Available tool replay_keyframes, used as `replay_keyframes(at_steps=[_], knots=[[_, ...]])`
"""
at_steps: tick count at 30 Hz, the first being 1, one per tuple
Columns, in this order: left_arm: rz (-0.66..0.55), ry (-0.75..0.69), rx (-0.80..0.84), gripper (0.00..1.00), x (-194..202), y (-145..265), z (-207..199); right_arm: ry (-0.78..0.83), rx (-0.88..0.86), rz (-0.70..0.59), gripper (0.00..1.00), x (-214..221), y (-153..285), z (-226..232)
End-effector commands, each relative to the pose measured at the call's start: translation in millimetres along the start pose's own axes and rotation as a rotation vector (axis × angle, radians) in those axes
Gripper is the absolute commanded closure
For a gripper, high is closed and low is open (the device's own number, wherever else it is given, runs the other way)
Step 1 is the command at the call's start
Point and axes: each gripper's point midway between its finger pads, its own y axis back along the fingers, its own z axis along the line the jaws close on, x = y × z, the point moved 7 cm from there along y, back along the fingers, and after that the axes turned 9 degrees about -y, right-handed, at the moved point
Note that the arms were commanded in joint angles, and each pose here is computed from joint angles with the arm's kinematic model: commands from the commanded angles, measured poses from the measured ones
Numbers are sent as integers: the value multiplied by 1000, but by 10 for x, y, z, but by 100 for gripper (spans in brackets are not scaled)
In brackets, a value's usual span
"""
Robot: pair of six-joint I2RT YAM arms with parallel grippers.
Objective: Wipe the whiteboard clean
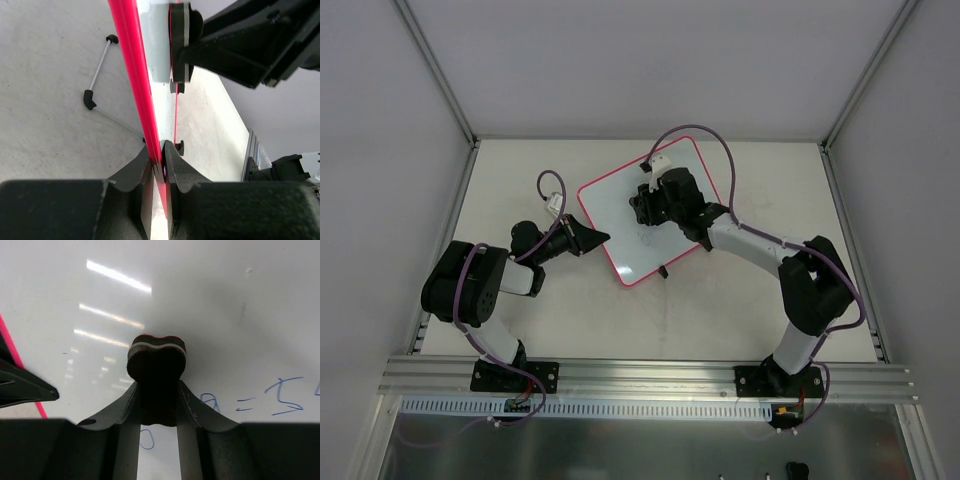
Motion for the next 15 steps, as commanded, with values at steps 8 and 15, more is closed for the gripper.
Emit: replay_keyframes(at_steps=[8,15], knots=[[-201,-344,174,100,-363,-4,-308,-52,290,11,100,-42,52,-965],[-200,-343,171,100,-360,-4,-298,-110,335,-2,100,-103,113,-1323]])
